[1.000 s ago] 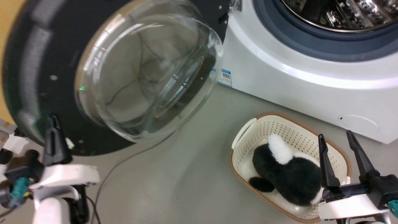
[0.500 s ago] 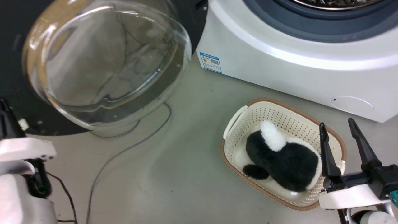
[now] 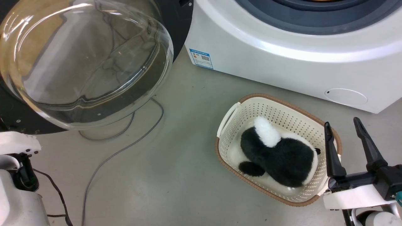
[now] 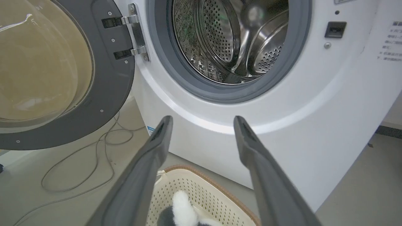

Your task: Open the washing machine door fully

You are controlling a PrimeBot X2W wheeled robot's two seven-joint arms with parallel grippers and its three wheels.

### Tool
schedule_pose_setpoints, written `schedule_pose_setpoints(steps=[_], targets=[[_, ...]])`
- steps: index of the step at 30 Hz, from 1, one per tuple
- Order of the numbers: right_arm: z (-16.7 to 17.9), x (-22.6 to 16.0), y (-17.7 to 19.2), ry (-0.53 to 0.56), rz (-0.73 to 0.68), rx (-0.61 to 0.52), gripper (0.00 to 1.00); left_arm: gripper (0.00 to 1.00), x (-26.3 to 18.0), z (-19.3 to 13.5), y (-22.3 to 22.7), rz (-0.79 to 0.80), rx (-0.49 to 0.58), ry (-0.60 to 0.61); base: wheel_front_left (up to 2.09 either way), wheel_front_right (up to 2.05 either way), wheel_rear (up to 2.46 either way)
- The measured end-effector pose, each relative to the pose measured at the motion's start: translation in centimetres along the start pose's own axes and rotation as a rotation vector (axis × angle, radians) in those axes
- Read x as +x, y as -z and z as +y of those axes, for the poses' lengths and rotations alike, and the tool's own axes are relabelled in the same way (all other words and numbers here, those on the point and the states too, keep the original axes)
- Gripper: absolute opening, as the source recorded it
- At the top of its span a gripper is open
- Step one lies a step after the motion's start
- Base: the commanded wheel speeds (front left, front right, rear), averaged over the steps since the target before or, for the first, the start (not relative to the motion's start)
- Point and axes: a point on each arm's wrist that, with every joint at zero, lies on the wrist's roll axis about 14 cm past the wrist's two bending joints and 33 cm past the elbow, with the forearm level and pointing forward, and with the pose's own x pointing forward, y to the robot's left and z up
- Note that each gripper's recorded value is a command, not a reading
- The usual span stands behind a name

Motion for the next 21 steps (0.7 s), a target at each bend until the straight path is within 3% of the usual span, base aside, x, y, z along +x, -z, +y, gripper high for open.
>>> schedule_pose_setpoints(steps=[9,21], targets=[[-0.1,-0.6,-2.2,0.01,-0.041,-0.026,1.0,0.0,-0.4,-0.2,-1.3,-0.034,-0.003,0.04,0.0,0.0,0.0],[-0.5,-3.2,-7.4,0.049,-0.142,-0.033,1.0,0.0,-4.2,-1.0,-4.5,-0.14,-0.055,0.134,0.0,0.0,0.0]])
